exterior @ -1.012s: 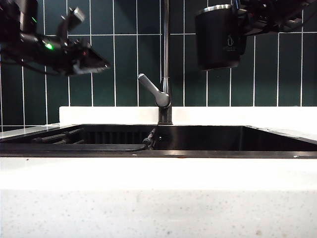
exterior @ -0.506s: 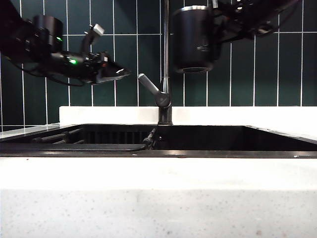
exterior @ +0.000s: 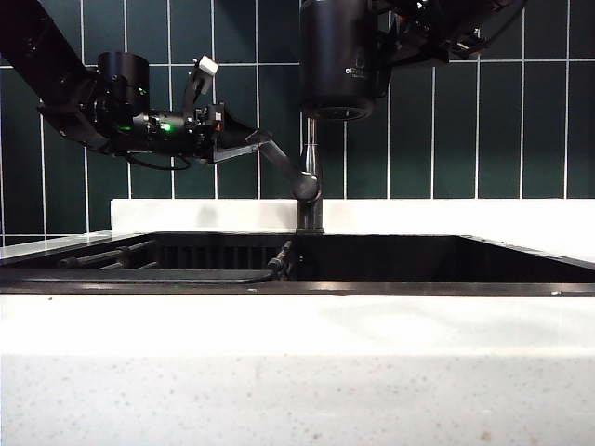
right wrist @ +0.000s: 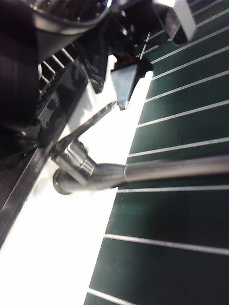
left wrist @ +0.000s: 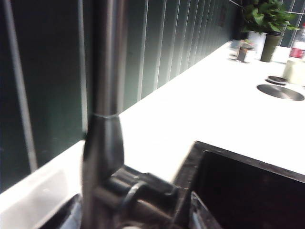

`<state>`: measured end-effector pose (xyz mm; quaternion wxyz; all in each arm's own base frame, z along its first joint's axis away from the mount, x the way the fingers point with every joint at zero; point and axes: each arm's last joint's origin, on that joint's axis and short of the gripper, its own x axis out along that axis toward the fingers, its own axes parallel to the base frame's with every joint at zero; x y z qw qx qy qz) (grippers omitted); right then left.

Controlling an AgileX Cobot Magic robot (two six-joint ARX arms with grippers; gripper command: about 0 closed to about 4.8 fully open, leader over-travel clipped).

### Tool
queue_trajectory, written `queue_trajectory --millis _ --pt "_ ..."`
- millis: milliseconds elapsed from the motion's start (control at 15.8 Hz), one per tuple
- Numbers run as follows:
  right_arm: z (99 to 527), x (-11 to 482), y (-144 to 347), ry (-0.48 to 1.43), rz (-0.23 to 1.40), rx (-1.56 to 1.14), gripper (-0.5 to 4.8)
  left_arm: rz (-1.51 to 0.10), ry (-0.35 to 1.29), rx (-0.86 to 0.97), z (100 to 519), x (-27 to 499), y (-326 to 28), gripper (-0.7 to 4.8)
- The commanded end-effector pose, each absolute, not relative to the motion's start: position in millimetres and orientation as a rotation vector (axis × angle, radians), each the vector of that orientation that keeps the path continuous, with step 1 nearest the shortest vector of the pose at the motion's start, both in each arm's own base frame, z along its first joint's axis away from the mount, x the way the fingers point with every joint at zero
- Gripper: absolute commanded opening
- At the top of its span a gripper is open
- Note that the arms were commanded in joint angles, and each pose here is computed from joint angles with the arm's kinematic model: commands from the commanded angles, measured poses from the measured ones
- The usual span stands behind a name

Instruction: Pick up the mug next to the sink, go to the faucet to get some water, pour the water into the sink, and finally put the mug back to its place.

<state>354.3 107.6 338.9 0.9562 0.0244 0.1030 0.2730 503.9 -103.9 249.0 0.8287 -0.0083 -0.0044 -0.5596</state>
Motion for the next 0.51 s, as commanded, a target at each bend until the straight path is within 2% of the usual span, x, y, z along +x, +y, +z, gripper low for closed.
queue_trajectory --millis 63,506 --pt "346.4 354.4 108.5 0.177 0.562 0.060 0.08 -1.245 -0.028 -0.007 252.4 501.8 -110.8 2.82" --pt "342.4 352.3 116.5 0.209 0.629 0.062 0.08 -1.378 0.007 -0.034 251.3 496.3 -121.7 2.78"
